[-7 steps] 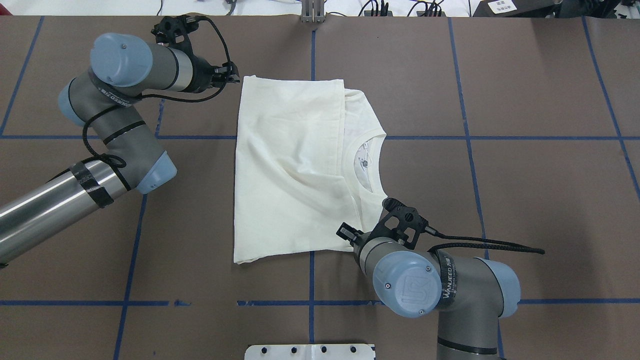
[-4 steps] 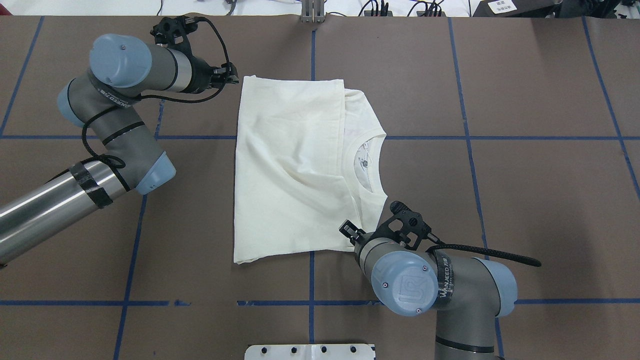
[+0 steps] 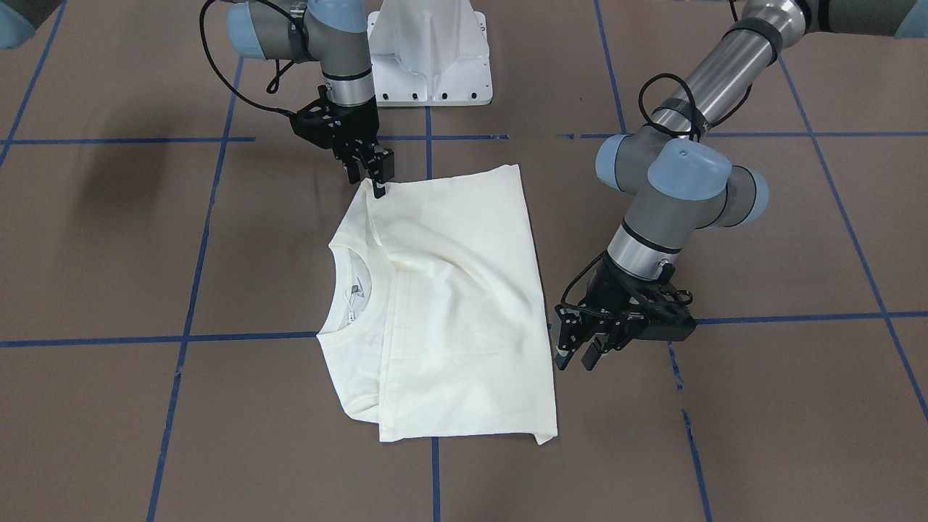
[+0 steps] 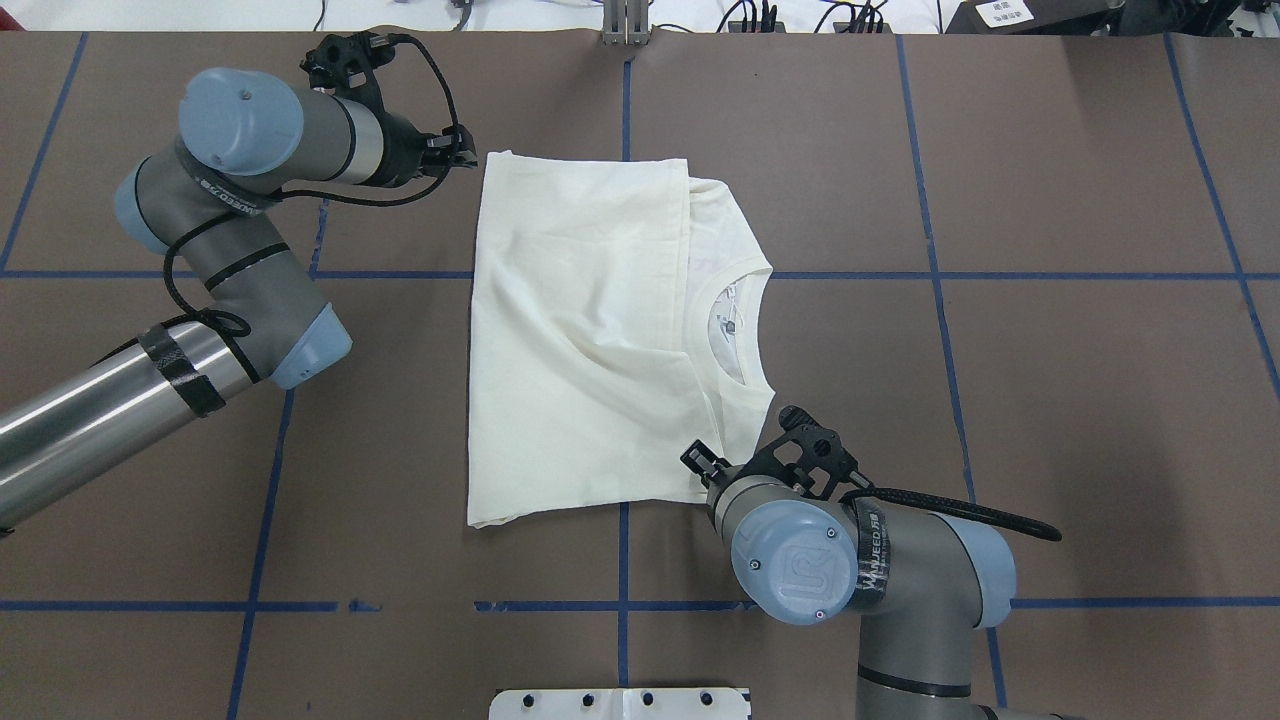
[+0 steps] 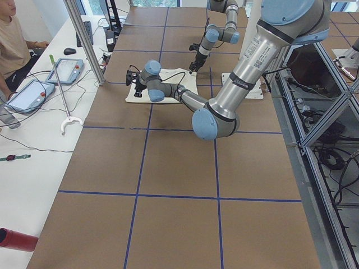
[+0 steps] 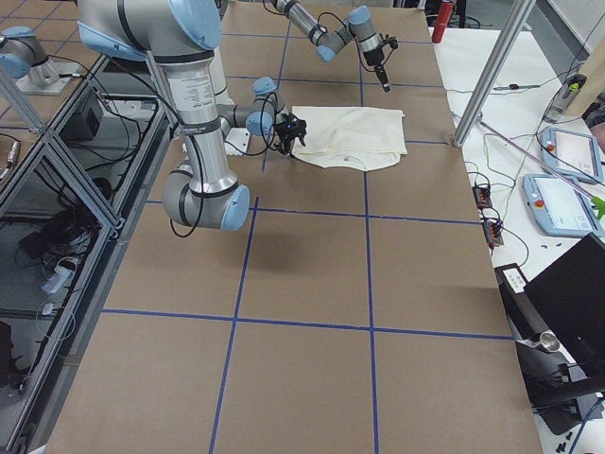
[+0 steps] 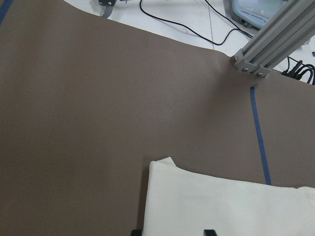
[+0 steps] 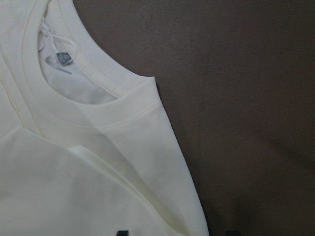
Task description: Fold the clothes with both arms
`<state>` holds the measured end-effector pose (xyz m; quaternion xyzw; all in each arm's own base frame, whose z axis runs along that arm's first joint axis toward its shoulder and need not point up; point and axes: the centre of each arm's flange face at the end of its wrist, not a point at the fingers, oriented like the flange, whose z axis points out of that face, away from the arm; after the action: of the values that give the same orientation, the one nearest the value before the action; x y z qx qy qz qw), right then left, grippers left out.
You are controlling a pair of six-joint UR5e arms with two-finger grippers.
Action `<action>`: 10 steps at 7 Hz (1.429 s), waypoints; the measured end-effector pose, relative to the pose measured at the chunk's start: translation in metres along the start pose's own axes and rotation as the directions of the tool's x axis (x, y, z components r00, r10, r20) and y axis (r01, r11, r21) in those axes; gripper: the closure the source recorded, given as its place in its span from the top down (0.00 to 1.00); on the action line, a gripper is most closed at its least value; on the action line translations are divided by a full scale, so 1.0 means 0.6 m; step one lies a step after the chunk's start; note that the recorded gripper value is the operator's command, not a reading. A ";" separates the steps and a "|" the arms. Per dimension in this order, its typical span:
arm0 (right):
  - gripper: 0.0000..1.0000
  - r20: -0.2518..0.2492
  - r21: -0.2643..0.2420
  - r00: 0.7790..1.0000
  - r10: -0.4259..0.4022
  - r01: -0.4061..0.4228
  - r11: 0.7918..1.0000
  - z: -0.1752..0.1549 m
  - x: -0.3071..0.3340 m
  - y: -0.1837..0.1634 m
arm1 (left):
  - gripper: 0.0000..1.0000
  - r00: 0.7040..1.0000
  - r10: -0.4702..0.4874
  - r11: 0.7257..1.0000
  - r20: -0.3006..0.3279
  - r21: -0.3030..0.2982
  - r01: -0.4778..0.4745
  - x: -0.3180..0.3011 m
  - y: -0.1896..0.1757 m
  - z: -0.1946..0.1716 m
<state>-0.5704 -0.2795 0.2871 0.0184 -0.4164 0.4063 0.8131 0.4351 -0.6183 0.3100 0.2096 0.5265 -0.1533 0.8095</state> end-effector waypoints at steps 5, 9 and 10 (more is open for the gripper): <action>0.00 0.008 -0.009 1.000 0.003 -0.003 1.000 -0.006 -0.009 0.005 | 0.52 1.000 -0.001 1.000 -0.001 0.000 0.001 0.001 0.000 0.000; 0.00 0.043 -0.054 0.999 0.023 -0.020 0.998 -0.050 -0.031 -0.003 | 0.54 0.999 -0.012 1.000 -0.030 0.000 0.012 -0.022 0.028 -0.048; 0.00 0.047 -0.065 0.999 0.024 -0.021 0.998 -0.064 -0.023 -0.012 | 0.54 0.997 -0.064 0.998 -0.044 -0.011 0.063 -0.030 0.050 -0.069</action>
<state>-0.5447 -0.2790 0.2543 -0.0029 -0.4487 0.4014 0.7984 0.4092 -0.5709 0.3169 0.1924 0.5516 -0.1718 0.7932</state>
